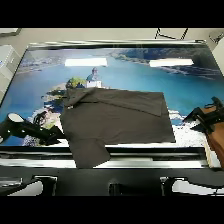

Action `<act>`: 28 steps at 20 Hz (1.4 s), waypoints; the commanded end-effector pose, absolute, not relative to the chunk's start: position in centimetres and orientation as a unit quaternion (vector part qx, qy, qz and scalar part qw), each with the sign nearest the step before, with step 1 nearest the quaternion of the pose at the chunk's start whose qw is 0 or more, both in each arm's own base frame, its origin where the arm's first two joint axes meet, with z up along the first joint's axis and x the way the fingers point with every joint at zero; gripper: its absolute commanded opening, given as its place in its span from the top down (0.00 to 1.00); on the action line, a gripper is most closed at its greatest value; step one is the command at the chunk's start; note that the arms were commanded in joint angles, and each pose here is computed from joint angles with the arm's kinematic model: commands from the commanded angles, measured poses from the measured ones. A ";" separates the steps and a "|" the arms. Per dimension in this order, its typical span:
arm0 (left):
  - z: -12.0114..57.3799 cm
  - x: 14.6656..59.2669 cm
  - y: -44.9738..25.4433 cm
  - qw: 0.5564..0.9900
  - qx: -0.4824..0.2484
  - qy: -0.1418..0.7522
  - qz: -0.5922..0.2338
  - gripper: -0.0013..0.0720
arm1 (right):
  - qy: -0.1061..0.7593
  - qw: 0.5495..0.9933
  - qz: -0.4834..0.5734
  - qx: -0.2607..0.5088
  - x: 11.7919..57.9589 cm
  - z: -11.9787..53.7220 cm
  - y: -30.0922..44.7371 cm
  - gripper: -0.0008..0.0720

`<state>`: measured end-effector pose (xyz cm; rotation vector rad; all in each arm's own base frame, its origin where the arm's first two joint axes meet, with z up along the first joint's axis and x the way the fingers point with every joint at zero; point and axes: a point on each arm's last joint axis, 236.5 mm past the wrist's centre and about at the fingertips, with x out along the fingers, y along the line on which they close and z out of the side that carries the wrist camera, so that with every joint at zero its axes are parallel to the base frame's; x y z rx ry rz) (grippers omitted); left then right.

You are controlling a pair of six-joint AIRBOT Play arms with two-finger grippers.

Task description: Fold the clothes and pants, and hang the long-sleeved shirts on hangers.

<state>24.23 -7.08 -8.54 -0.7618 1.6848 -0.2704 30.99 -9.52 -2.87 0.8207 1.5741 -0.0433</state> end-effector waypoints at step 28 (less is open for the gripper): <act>-10.2 26.5 -8.8 0.658 -0.336 0.667 -0.098 0.95 | 0.766 0.531 0.041 0.360 23.0 -10.0 -2.3 0.19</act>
